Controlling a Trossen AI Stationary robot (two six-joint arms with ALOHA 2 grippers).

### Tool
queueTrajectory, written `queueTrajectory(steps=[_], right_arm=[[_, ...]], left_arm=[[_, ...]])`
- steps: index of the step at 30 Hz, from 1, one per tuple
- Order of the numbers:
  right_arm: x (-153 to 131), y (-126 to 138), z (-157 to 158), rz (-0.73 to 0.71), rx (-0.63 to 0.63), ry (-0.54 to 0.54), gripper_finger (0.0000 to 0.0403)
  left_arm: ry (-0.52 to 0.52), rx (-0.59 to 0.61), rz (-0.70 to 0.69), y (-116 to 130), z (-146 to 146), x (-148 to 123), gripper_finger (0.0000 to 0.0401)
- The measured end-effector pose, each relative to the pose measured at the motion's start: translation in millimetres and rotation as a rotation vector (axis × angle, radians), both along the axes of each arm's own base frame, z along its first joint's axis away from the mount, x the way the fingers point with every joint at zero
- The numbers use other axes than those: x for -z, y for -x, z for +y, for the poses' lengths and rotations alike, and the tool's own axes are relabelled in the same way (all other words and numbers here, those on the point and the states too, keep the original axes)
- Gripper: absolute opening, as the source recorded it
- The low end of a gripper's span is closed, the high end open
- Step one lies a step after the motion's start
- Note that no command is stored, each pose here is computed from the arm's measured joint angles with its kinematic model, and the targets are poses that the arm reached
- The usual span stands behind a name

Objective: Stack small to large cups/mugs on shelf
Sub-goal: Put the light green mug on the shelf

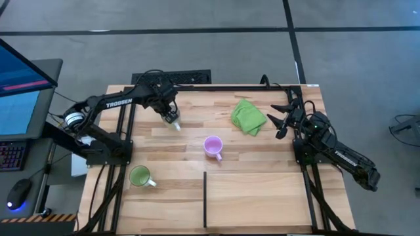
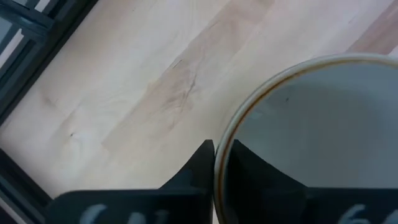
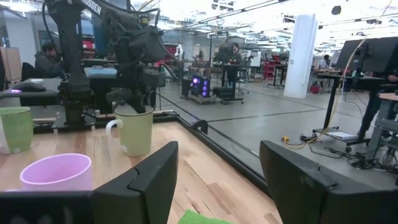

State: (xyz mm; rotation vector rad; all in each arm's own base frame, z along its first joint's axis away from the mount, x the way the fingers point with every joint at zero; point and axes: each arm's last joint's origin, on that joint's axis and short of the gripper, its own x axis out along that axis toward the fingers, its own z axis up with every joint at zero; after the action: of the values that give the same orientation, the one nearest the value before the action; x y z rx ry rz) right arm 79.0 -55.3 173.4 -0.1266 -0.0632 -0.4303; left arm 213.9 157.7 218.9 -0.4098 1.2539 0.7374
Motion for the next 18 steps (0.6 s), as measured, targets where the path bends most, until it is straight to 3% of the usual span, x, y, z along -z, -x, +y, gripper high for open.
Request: queueTrajectory(steps=[18], right_arm=[[0.0,0.0,0.0,0.0,0.0,0.0,0.0249]], left_arm=[[-0.001,0.066,0.008,-0.7,0.2,1.0,0.0017]])
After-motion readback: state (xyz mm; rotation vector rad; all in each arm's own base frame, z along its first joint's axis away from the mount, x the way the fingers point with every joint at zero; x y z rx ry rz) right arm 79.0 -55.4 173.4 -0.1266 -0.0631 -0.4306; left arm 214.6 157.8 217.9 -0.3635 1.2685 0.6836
